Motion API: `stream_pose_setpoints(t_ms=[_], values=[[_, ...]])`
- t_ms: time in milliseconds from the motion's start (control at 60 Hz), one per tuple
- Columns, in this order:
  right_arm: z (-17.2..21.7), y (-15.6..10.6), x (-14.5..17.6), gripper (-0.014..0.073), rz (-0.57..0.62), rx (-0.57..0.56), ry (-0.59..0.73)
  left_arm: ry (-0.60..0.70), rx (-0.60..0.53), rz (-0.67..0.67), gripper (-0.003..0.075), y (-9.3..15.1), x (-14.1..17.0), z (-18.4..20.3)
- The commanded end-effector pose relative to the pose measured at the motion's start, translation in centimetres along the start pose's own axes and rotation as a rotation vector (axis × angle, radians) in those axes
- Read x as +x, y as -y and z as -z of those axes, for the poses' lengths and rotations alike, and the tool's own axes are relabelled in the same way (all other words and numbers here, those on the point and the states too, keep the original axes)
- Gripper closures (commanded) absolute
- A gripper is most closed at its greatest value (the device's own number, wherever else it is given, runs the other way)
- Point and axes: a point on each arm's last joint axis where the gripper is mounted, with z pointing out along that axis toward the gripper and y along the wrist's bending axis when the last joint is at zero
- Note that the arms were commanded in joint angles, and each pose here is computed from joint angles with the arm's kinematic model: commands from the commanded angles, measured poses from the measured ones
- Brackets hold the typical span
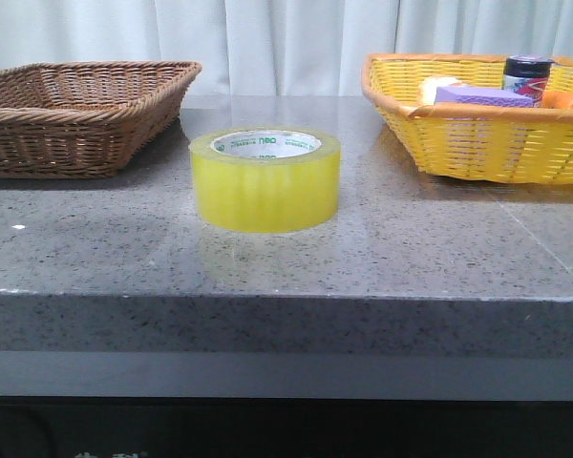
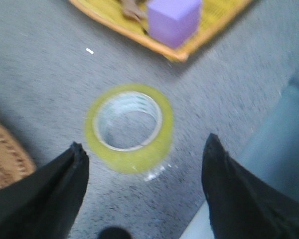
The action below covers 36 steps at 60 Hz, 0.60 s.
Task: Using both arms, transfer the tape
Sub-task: 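Open the right gripper and withdraw it from the tape roll, then lower the left gripper onto the tape roll and grasp its rim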
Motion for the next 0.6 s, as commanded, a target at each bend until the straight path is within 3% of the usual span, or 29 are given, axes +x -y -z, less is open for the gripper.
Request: stream_pose_setpoints(t_ms=[0,183,583], values=[[0.5,0.0,-1.2,0.0106,-0.001,0.0,0.087,-0.008,0.008,-0.034,0.0244,0.3,-2.2,-1.2],[0.5,0.0,-1.2,0.0106,-0.001,0.0,0.087,-0.164,0.051,0.0,0.0195,-0.2,-3.9,-6.0],[0.5,0.0,-1.2,0.0106,-0.001,0.0,0.087,-0.306,0.092,0.027,0.0194,-0.7,-5.2,-13.4]])
